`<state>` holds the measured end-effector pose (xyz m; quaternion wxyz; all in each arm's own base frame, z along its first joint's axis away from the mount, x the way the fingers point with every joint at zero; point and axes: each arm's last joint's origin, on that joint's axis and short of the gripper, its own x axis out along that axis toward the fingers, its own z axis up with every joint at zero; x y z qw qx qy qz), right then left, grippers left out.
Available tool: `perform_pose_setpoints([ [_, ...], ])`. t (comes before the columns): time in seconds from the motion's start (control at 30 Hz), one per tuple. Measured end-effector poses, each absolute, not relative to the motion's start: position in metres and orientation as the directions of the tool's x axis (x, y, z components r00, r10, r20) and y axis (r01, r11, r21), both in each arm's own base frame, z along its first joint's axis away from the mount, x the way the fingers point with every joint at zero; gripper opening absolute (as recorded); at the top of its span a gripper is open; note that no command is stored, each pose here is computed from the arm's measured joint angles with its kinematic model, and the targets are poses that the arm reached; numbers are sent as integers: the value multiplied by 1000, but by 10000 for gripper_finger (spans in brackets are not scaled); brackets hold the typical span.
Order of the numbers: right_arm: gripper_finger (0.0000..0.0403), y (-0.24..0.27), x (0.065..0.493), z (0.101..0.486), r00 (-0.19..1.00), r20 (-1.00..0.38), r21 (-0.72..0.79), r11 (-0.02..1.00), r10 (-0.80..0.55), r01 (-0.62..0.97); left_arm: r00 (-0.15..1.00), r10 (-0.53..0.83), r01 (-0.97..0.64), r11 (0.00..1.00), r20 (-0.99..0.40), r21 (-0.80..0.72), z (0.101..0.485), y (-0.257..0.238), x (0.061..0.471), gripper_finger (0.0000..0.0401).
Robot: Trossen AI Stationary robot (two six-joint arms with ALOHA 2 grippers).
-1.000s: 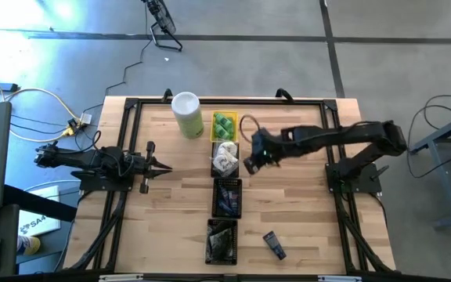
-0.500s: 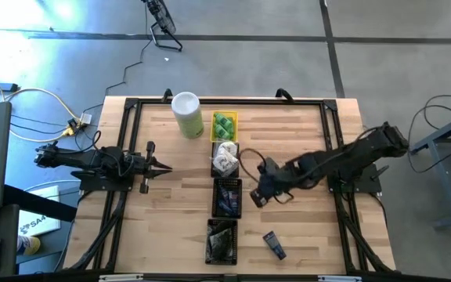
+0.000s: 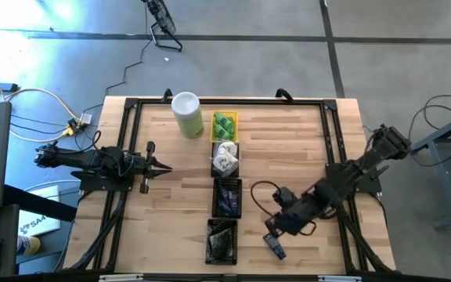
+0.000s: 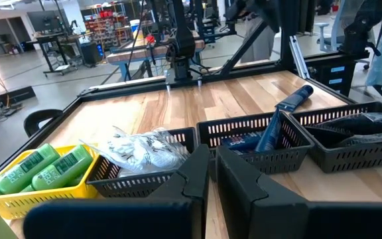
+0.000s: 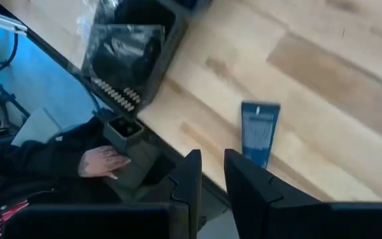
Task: Pick & Place Travel size toiletries
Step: Put the dark blue bottle into the middle black basket
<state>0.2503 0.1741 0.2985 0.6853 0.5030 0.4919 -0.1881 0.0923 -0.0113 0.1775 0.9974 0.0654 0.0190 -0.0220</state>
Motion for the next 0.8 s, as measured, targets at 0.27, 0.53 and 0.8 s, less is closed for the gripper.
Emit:
perform_pose_setpoints([
  [0.27,64,196,238,292,429,-872,489,430,235,759,998,-41,46,990,-41,130,178,-11,92,24],
  [0.53,154,210,246,266,352,-913,408,464,207,786,998,-42,47,990,-41,130,178,-11,92,24],
  [0.8,272,220,253,244,247,-939,335,475,238,814,998,-41,46,990,-41,130,178,-11,92,24],
])
